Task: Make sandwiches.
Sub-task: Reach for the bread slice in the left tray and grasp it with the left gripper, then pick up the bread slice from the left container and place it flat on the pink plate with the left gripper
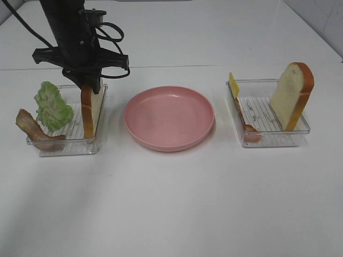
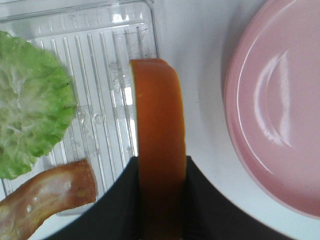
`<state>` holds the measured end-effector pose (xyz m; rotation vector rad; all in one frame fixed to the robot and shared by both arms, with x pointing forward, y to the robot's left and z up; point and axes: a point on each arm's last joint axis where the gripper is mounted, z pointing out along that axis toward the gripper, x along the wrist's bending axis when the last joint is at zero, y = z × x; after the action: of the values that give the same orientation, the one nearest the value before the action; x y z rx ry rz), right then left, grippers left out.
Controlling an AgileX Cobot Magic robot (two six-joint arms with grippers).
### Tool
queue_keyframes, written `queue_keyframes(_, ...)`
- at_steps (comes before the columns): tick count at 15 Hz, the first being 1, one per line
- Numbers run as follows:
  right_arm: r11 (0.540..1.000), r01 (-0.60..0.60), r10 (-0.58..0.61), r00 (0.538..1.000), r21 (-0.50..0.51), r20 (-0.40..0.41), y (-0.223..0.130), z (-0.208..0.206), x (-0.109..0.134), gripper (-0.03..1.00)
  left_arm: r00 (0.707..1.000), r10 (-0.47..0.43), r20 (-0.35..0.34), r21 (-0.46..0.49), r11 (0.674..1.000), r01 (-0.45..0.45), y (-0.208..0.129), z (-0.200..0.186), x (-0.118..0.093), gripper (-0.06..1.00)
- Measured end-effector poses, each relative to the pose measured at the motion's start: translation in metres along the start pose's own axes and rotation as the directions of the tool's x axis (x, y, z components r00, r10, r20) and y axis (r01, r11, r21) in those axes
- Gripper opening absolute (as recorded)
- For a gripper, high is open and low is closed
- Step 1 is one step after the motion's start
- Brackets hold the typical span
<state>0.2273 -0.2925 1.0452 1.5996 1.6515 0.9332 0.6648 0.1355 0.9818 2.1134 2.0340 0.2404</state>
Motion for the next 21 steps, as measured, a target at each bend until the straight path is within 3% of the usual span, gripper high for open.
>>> queue_keyframes(4, 1.000, 0.000, 0.000, 1.000, 0.000, 0.000, 0.000, 0.000, 0.000, 0.82, 1.000, -0.011, 0.021, -0.033, 0.999, 0.012, 0.001, -0.061, 0.003, 0.21)
queue_keyframes(7, 1.000, 0.000, 0.000, 1.000, 0.000, 0.000, 0.000, 0.000, 0.000, 0.82, 0.991, 0.007, 0.132, -0.105, 0.994, 0.007, 0.001, -0.112, 0.009, 0.21)
queue_keyframes(9, 1.000, 0.000, 0.000, 1.000, 0.000, 0.000, 0.000, 0.000, 0.000, 0.82, 0.973, -0.021, 0.228, -0.106, 0.993, 0.046, 0.006, -0.120, 0.024, 0.21)
queue_keyframes(11, 1.000, 0.000, 0.000, 1.000, 0.000, -0.001, 0.000, 0.000, 0.000, 0.82, 0.940, -0.053, 0.337, -0.091, 0.992, 0.089, 0.015, -0.112, 0.040, 0.21)
queue_keyframes(12, 1.000, 0.000, 0.000, 1.000, 0.000, -0.001, 0.000, 0.000, 0.000, 0.82, 0.896, -0.054, 0.441, -0.087, 0.991, 0.102, 0.023, -0.098, 0.040, 0.21)
queue_keyframes(13, 1.000, 0.000, 0.000, 1.000, 0.000, -0.001, 0.000, 0.000, 0.000, 0.82, 0.866, -0.054, 0.497, -0.080, 0.991, 0.108, 0.026, -0.088, 0.034, 0.21)
queue_keyframes(14, 1.000, 0.000, 0.000, 1.000, 0.000, -0.001, 0.000, 0.000, 0.000, 0.82, 0.866, -0.054, 0.497, -0.080, 0.991, 0.108, 0.026, -0.088, 0.034, 0.21)
queue_keyframes(15, 1.000, -0.001, 0.001, 1.000, 0.000, -0.002, 0.000, 0.000, 0.000, 0.82, 0.808, -0.081, 0.584, -0.033, 0.992, 0.124, 0.031, -0.066, 0.024, 0.21)
queue_keyframes(16, 1.000, -0.001, 0.001, 1.000, 0.000, -0.002, 0.000, 0.000, 0.000, 0.82, 0.808, -0.081, 0.584, -0.033, 0.992, 0.124, 0.031, -0.066, 0.024, 0.21)
queue_keyframes(19, 1.000, -0.001, 0.001, 1.000, 0.000, -0.003, 0.000, 0.000, 0.000, 0.82, 0.717, -0.144, 0.683, 0.078, 0.989, 0.124, 0.034, -0.006, 0.005, 0.20)
queue_keyframes(21, 1.000, -0.002, 0.002, 1.000, 0.000, -0.004, 0.000, 0.000, 0.000, 0.82, 0.702, -0.134, 0.700, 0.086, 0.991, 0.104, 0.031, 0.020, -0.010, 0.20)
